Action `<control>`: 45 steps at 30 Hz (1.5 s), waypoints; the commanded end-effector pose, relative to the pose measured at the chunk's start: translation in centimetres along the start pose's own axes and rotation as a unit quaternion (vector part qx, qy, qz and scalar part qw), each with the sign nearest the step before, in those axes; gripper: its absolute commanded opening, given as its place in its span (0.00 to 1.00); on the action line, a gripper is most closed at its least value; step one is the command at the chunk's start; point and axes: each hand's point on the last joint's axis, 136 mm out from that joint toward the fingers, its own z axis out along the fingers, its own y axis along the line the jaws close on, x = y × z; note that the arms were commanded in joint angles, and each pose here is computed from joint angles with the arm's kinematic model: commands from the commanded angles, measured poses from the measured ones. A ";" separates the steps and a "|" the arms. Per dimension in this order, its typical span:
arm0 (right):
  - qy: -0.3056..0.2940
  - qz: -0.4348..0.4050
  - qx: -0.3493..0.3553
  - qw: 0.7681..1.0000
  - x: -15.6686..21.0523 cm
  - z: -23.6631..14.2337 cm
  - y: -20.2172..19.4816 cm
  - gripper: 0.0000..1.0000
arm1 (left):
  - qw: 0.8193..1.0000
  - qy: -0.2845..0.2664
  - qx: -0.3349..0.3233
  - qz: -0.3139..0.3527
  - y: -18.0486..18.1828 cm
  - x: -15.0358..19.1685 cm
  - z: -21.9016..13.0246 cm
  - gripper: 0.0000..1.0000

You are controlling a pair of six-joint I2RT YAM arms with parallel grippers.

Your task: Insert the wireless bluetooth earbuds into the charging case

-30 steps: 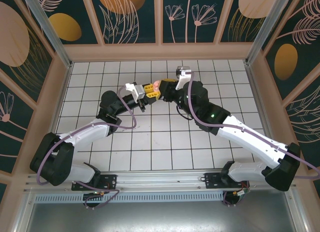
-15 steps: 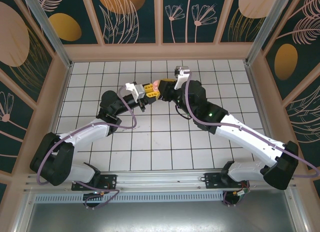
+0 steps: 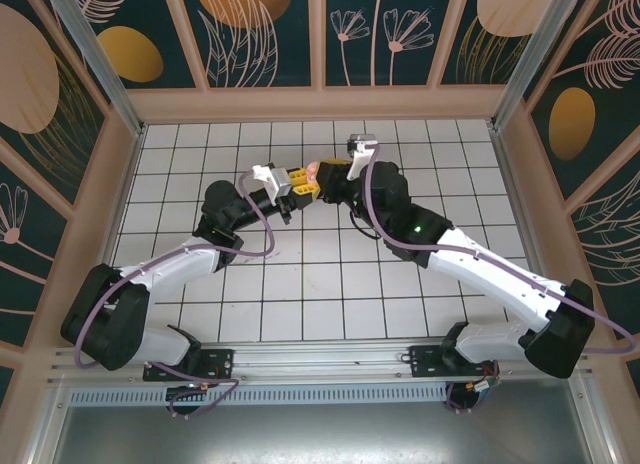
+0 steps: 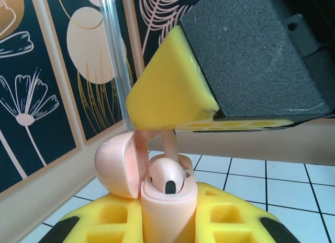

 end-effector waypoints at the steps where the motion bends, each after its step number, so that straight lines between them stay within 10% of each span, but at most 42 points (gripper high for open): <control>1: 0.079 -0.039 0.008 0.996 5.4 1.0 -0.7 0.16 | 0.997 -0.065 0.012 0.044 -0.4 -4.7 0.4 0.00; 16: 0.101 -0.060 0.041 0.992 6.7 1.8 -0.9 0.18 | 0.997 -0.064 0.011 0.043 -0.4 -4.6 0.3 0.00; 32: 0.003 0.061 -0.030 0.998 -2.4 -1.1 1.9 0.68 | 0.998 -0.050 0.008 0.023 -0.4 -2.6 0.2 0.00; 45: -0.004 0.085 -0.047 0.995 -5.2 -4.0 1.6 0.73 | 0.999 -0.042 0.006 0.013 -0.5 -1.2 0.0 0.00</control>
